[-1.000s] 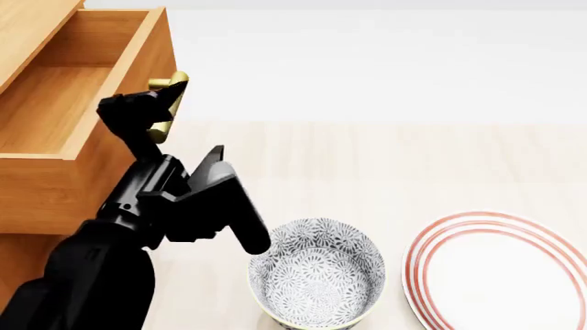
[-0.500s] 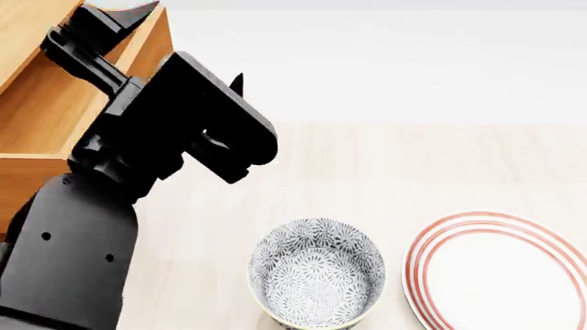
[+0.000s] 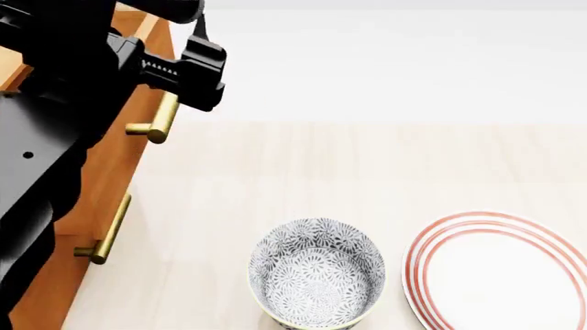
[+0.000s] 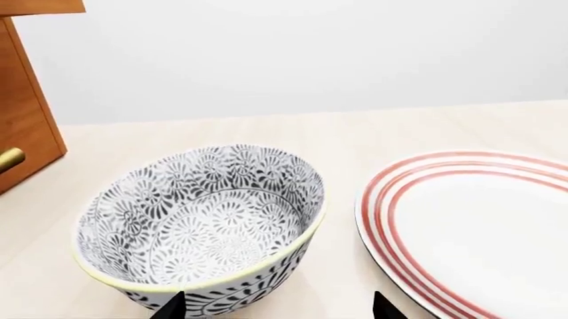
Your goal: Open the top drawer of the cabinet.
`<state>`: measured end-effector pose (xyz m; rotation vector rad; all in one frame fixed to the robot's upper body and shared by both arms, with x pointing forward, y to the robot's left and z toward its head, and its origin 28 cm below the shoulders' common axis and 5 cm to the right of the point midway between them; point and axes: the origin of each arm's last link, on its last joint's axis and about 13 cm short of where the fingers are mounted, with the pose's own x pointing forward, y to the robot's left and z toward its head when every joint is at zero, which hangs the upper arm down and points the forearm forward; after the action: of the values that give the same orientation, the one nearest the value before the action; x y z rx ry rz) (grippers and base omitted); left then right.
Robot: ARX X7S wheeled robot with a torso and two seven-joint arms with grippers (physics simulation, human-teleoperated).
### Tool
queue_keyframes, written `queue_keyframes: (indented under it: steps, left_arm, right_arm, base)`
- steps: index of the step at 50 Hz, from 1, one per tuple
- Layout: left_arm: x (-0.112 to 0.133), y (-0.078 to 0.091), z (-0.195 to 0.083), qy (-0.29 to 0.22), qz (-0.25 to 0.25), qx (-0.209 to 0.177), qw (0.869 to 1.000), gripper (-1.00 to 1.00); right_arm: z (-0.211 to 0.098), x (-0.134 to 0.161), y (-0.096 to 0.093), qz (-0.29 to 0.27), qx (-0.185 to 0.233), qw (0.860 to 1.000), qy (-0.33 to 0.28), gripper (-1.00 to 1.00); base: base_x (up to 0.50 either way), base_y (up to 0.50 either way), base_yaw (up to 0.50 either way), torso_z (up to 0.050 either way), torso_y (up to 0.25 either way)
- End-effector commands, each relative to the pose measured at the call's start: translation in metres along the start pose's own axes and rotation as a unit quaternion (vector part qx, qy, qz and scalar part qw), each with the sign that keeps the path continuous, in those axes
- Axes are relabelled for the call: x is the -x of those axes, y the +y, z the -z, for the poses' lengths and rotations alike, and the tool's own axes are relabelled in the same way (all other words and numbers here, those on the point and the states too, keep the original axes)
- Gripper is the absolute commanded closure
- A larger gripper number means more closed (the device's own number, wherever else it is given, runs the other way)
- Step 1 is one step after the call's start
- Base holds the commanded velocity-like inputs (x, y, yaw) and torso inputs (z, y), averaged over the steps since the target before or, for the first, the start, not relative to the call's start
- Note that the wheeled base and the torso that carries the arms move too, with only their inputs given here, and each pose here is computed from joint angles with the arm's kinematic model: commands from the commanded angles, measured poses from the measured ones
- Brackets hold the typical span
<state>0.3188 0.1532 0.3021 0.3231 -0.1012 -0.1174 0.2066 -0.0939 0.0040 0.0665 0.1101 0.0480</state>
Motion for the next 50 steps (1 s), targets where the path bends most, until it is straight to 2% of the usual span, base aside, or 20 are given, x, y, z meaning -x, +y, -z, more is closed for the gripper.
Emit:
queue_keyframes:
  steps: [1, 11, 20, 36, 42, 47, 50]
  left_arm:
    - [-0.016, 0.006, -0.004, 0.039, -0.005, 0.060, 0.997, -1.00]
    - [-0.031, 0.010, 0.000, 0.066, -0.014, 0.085, 0.994, -1.00]
    - [-0.044, 0.015, 0.003, 0.081, -0.040, 0.083, 0.992, -1.00]
    - [-0.050, 0.013, 0.005, 0.112, -0.044, 0.108, 0.987, -1.00]
    - [-0.053, 0.014, 0.005, 0.149, -0.032, 0.162, 0.975, -1.00]
    - [-0.057, 0.015, 0.005, 0.158, -0.047, 0.169, 0.972, -1.00]
    - [-0.059, 0.015, 0.006, 0.178, -0.044, 0.190, 0.964, -1.00]
  right_arm:
    - [-0.001, -0.002, 0.000, -0.001, -0.001, 1.000, -0.006, -1.00]
    - [0.001, -0.003, 0.000, 0.000, -0.002, 1.000, -0.005, -1.00]
    - [-0.001, -0.005, -0.001, 0.005, -0.003, 1.000, -0.006, -1.00]
    - [-0.002, -0.004, -0.001, 0.006, -0.004, 1.000, -0.006, -1.00]
    - [-0.002, -0.004, -0.001, 0.005, -0.004, 1.000, -0.004, -1.00]
    - [-0.001, -0.004, -0.001, 0.005, -0.004, 1.000, -0.003, -1.00]
    - [-0.001, -0.004, -0.001, 0.004, -0.004, 1.000, -0.003, -1.00]
  base:
    - [0.00, 0.00, 0.00, 0.000, 0.000]
    - [0.00, 0.00, 0.00, 0.000, 0.000]
    - [0.00, 0.00, 0.00, 0.000, 0.000]
    - [0.00, 0.00, 0.00, 0.000, 0.000]
    - [0.00, 0.00, 0.00, 0.000, 0.000]
    - [0.00, 0.00, 0.00, 0.000, 0.000]
    - [0.00, 0.00, 0.00, 0.000, 0.000]
